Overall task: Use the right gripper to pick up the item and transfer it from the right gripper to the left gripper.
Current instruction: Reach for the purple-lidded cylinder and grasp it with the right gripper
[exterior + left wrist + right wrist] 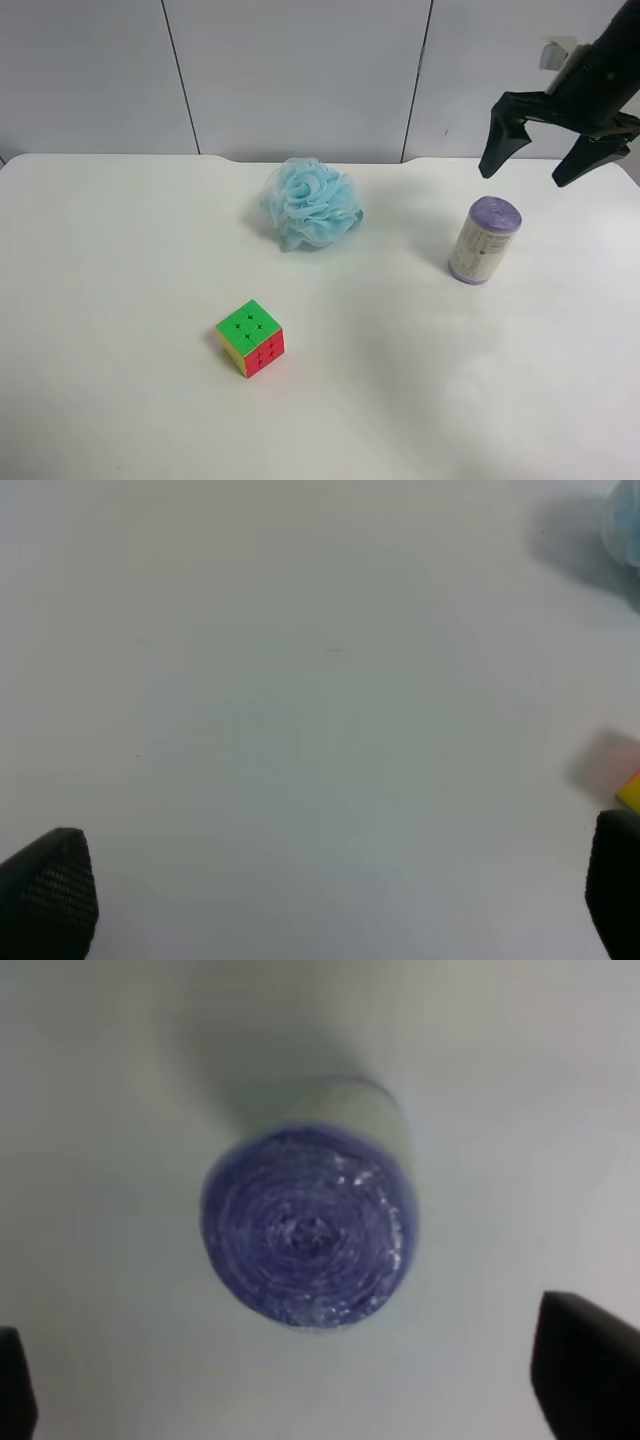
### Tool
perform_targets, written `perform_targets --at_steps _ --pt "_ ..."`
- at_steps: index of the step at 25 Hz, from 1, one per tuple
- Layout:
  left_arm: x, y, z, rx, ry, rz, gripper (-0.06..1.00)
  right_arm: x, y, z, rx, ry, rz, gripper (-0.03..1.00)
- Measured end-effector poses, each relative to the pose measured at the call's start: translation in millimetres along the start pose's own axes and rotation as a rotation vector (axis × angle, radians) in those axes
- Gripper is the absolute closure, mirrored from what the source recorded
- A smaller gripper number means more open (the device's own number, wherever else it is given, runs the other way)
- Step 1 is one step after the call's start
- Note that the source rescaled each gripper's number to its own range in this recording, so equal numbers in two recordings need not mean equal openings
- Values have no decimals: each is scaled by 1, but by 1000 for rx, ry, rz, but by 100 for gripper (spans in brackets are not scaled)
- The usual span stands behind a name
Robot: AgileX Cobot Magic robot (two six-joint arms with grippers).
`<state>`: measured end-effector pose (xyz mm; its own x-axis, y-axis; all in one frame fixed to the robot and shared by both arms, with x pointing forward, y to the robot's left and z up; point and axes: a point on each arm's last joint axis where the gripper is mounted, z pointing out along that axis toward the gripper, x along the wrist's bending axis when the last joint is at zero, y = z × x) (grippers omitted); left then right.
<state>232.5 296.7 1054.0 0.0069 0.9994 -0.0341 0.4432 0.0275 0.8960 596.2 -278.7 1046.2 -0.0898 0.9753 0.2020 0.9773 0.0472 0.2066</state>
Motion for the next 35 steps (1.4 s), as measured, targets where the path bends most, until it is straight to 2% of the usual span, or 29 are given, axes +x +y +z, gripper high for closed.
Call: perform_targets --at_steps 6,11,26,35 --pt "0 0 0 0 0 0 -6 30 -1 25 85 -130 -143 -3" --pt "0 0 0 0 0 0 -6 36 -1 45 141 -222 -190 -3" --pt "0 0 0 0 0 0 -6 26 3 93 237 -245 -195 -3" --pt "0 0 0 0 0 0 -6 24 8 106 209 -241 -207 -3"
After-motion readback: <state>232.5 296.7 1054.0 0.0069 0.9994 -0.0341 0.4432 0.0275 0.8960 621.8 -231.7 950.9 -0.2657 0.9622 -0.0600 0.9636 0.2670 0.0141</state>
